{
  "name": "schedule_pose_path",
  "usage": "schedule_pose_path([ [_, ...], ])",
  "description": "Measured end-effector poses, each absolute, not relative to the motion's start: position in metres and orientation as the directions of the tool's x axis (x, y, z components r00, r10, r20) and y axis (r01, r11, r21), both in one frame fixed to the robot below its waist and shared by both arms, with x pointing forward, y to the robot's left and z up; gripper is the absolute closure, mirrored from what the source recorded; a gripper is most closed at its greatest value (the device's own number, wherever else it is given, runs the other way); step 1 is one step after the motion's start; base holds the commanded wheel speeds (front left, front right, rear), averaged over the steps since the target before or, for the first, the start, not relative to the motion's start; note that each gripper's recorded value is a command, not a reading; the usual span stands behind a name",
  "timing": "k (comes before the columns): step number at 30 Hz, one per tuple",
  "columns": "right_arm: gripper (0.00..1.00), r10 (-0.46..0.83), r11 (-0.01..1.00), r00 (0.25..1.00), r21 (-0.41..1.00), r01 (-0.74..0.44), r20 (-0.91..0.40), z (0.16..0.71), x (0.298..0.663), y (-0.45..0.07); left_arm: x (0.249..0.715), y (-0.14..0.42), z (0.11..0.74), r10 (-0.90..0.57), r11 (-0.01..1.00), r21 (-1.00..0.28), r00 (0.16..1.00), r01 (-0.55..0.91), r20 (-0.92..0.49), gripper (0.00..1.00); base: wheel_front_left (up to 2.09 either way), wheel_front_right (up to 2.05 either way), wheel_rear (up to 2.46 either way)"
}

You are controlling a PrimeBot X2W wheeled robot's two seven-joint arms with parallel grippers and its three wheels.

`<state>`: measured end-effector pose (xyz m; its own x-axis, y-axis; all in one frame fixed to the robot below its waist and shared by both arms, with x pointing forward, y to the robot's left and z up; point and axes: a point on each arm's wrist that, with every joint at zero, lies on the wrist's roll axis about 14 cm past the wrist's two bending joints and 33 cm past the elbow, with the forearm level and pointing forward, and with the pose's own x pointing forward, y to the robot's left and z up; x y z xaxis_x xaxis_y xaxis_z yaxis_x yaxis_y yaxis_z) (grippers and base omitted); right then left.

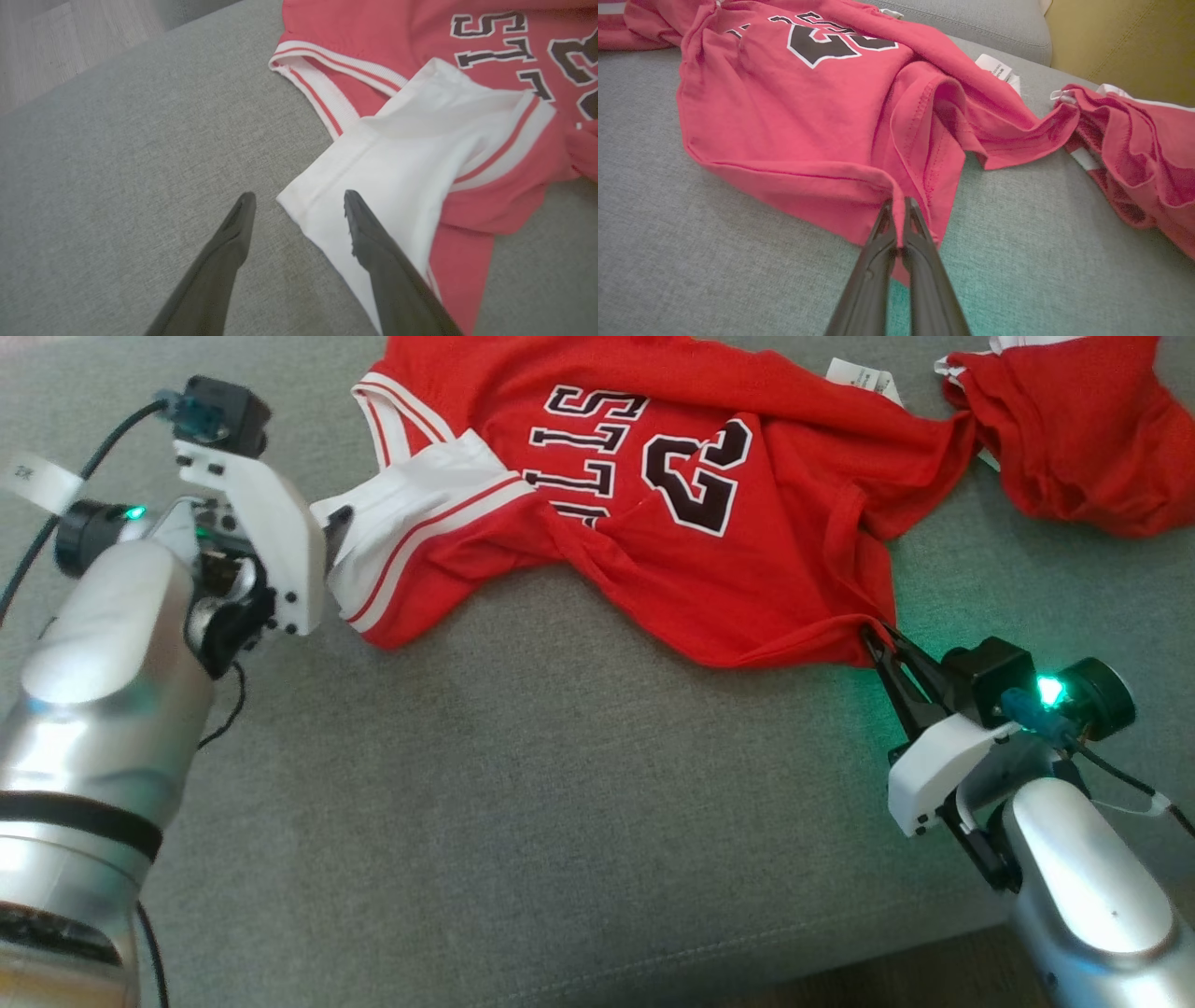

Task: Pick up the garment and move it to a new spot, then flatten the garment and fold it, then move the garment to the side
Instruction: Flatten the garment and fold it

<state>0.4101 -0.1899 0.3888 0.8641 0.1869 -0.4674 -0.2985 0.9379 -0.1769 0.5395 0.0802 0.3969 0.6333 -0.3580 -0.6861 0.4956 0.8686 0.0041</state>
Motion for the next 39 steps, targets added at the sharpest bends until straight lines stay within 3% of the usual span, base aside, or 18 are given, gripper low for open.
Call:
schedule_pose_path([
  [28,1.00,0.173,0.936,0.860,-0.192,-0.295,-0.480,0.388,0.414,-0.198,0.545,0.075,0.367,-0.355,0.862,-0.031,0.558,0.506,-0.750,0.00,0.00,0.00,0.00],
  [29,1.00,0.173,0.936,0.860,-0.192,-0.296,-0.481,0.388,0.414,-0.199,0.545,0.075,0.367,-0.356,0.862,-0.034,0.557,0.505,-0.751,0.62,0.00,0.00,0.00],
  [30,1.00,0.173,0.935,0.859,-0.193,-0.297,-0.482,0.387,0.414,-0.199,0.545,0.075,0.367,-0.356,0.862,-0.034,0.556,0.506,-0.751,1.00,0.00,0.00,0.00],
  [39,1.00,0.183,0.925,0.869,-0.220,-0.311,-0.460,0.397,0.429,-0.199,0.540,0.074,0.375,-0.377,0.859,-0.051,0.562,0.510,-0.736,1.00,0.00,0.00,0.00],
])
